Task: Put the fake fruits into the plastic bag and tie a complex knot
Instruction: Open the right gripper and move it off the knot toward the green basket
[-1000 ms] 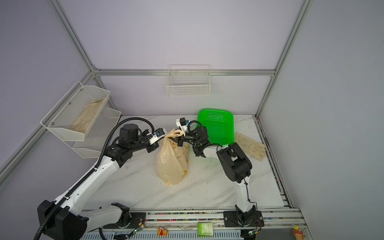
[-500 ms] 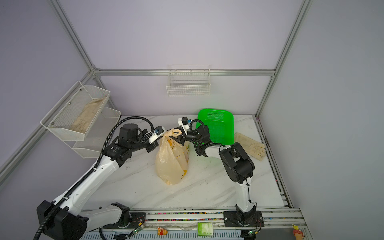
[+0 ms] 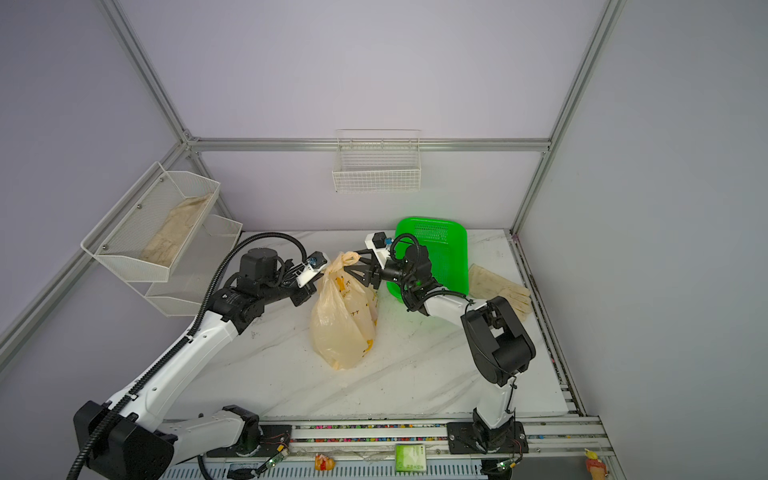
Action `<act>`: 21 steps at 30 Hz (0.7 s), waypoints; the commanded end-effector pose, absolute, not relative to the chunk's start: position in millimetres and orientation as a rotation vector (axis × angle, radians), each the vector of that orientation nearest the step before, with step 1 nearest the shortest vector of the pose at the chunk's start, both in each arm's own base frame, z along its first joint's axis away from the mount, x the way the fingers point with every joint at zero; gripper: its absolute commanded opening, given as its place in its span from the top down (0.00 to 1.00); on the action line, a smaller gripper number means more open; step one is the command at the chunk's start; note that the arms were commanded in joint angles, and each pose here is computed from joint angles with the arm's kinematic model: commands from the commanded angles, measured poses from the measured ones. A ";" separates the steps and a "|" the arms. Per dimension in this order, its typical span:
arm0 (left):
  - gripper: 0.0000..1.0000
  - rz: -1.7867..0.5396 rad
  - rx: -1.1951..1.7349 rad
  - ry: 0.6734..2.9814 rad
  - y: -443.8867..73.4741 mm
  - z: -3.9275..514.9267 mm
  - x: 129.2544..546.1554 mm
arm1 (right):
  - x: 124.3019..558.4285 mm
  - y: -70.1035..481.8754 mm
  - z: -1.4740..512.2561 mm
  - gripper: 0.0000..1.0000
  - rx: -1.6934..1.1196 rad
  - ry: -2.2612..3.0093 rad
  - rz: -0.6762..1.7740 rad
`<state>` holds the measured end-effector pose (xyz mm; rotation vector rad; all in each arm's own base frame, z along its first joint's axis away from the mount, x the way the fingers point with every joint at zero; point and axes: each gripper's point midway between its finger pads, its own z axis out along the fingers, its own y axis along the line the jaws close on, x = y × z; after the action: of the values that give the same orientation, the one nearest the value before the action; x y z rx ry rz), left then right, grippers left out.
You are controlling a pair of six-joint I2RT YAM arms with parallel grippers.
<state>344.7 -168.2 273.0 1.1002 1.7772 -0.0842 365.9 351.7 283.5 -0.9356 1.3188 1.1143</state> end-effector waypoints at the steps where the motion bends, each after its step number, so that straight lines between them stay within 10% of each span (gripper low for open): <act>1: 1.00 -0.073 1.040 1.659 -171.4 327.7 347.9 | 368.7 333.5 277.0 0.37 -0.950 1.402 0.958; 12: 1.00 -0.083 1.077 1.614 -178.1 326.2 346.9 | 357.6 342.0 289.2 0.20 -1.064 1.493 1.045; 21: 1.00 -0.083 1.086 1.616 -180.0 323.9 349.2 | 340.7 344.9 304.1 0.34 -1.140 1.413 1.108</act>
<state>345.8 -172.6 279.1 1.1048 1.7403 -0.0952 353.4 342.3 288.6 -1.0759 1.4875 1.0742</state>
